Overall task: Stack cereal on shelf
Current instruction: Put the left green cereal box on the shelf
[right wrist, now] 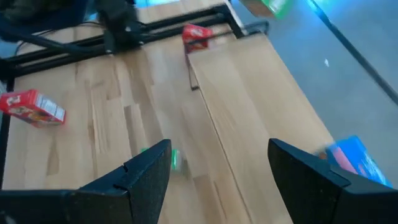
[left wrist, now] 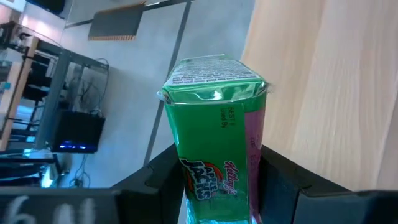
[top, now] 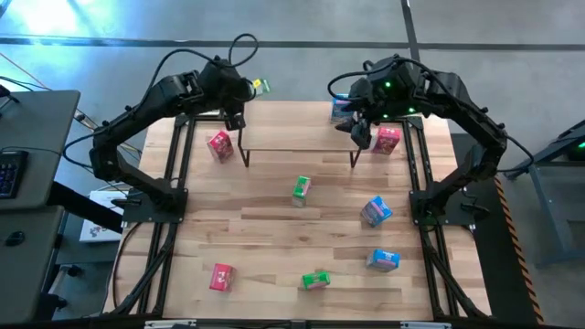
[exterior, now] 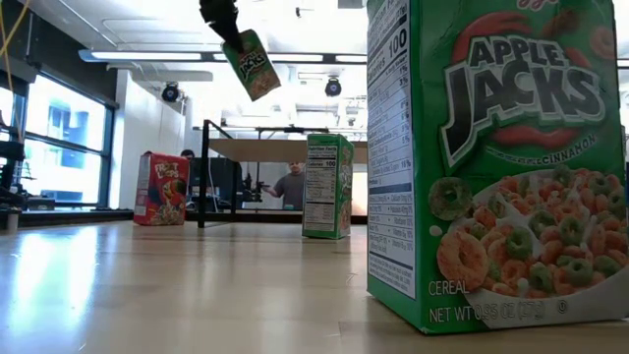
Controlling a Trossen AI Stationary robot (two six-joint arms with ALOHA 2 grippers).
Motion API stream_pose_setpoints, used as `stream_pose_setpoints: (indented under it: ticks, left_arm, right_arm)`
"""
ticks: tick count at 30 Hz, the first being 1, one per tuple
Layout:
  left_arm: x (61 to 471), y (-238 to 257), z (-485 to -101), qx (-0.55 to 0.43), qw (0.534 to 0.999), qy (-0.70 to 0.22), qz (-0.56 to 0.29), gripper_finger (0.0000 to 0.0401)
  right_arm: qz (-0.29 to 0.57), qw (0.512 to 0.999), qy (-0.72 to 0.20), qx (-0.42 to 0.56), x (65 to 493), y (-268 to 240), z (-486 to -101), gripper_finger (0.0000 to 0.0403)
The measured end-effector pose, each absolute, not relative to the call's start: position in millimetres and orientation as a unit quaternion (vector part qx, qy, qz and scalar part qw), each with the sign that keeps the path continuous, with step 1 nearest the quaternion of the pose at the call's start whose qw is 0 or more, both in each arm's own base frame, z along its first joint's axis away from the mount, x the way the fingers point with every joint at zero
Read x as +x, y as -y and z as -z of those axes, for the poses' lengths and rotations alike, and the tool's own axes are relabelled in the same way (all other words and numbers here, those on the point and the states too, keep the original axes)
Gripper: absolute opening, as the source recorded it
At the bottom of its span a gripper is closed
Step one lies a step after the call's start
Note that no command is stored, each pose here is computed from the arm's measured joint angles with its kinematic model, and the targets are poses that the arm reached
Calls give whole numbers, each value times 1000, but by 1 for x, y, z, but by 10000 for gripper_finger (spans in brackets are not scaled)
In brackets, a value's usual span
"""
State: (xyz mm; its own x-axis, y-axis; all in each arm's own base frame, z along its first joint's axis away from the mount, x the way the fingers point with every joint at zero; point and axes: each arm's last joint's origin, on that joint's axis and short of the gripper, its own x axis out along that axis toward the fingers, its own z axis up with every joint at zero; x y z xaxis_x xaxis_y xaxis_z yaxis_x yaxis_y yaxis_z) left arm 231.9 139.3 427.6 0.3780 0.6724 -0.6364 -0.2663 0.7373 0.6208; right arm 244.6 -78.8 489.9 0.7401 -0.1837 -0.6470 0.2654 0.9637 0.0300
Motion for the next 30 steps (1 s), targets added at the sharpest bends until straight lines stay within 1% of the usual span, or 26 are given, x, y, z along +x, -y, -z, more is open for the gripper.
stream_pose_setpoints:
  ticks: [5, 9, 18, 30]
  left_arm:
    - [228, -146, -427, 199, 810, -471, -285, 149]
    - [232, -153, -422, 191, 811, -478, -278, 149]
    - [251, -169, -401, 195, 798, -512, -253, 149]
    - [258, -171, -394, 180, 813, -509, -217, 149]
  right_arm:
    - [93, 935, -340, 32, 257, 83, -485, 259]
    - [69, 934, -348, 27, 265, 85, -480, 259]
    - [66, 926, -371, 33, 283, 91, -466, 259]
    - [71, 922, -379, 35, 288, 92, -462, 259]
